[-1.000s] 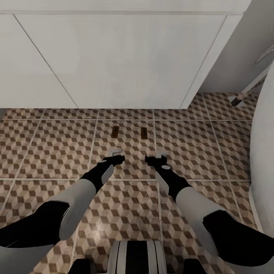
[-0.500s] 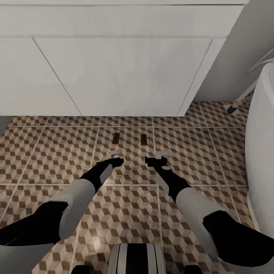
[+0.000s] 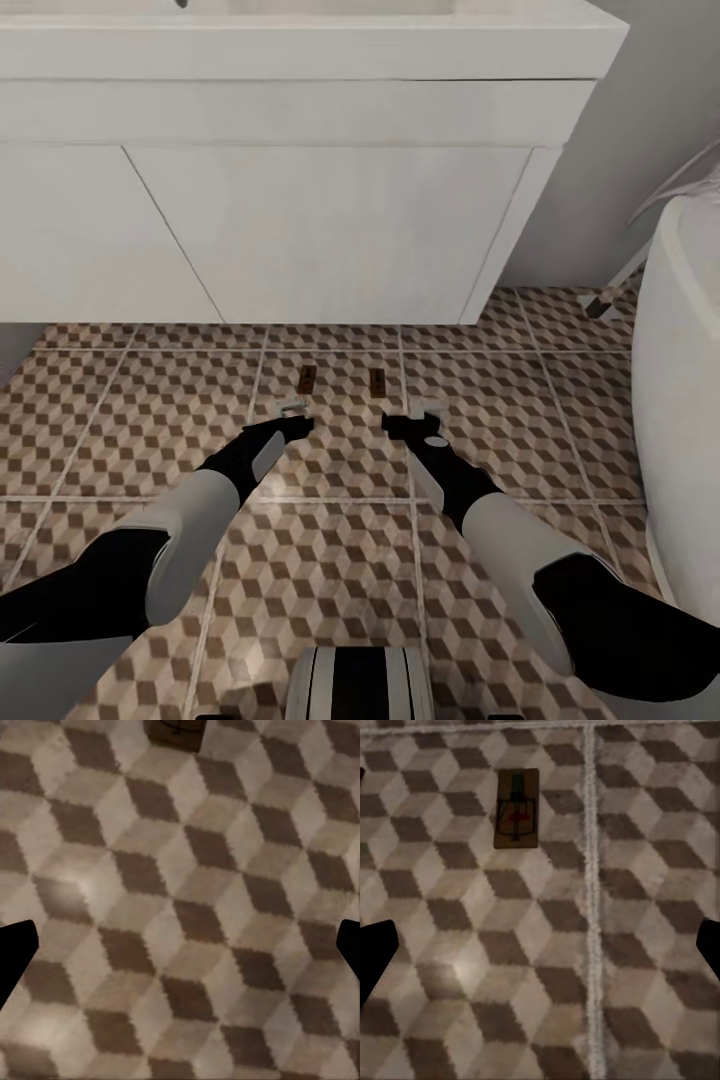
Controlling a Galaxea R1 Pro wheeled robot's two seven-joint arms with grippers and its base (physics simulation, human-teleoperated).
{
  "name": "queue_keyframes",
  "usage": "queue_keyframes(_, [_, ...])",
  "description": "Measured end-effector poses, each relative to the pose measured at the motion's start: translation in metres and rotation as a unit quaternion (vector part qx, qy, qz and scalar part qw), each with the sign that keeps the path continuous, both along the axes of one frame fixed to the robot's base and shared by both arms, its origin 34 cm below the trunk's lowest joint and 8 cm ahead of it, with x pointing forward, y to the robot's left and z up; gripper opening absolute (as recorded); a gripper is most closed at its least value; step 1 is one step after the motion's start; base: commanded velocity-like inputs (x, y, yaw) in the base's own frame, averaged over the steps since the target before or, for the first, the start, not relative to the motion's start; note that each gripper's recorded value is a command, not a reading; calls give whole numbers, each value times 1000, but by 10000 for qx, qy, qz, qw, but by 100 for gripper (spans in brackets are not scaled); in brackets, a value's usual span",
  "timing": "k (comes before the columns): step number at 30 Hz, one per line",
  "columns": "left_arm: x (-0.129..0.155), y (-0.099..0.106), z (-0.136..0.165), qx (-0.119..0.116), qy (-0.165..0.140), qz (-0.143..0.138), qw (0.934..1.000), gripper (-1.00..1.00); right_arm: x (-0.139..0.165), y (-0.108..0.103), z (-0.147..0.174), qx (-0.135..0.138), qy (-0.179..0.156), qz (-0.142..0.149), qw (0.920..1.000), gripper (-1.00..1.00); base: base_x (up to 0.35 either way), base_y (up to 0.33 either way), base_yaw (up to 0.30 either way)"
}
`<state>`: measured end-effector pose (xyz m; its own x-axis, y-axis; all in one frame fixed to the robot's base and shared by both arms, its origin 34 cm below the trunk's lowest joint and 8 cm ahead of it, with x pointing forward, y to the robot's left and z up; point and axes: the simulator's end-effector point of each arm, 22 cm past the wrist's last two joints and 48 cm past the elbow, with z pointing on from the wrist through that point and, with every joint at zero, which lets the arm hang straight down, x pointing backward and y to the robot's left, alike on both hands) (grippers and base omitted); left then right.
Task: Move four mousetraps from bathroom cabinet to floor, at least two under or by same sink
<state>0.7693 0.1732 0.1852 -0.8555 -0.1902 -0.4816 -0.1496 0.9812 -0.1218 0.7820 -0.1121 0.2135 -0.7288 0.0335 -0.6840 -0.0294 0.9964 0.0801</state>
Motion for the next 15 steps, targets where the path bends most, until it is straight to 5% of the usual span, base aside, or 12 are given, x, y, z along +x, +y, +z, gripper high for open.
queue_keyframes(15, [-1, 54, 28, 286, 221, 80, 9993, 100, -1, 0, 29, -101, 184, 114, 9997, 100, 0, 0, 0])
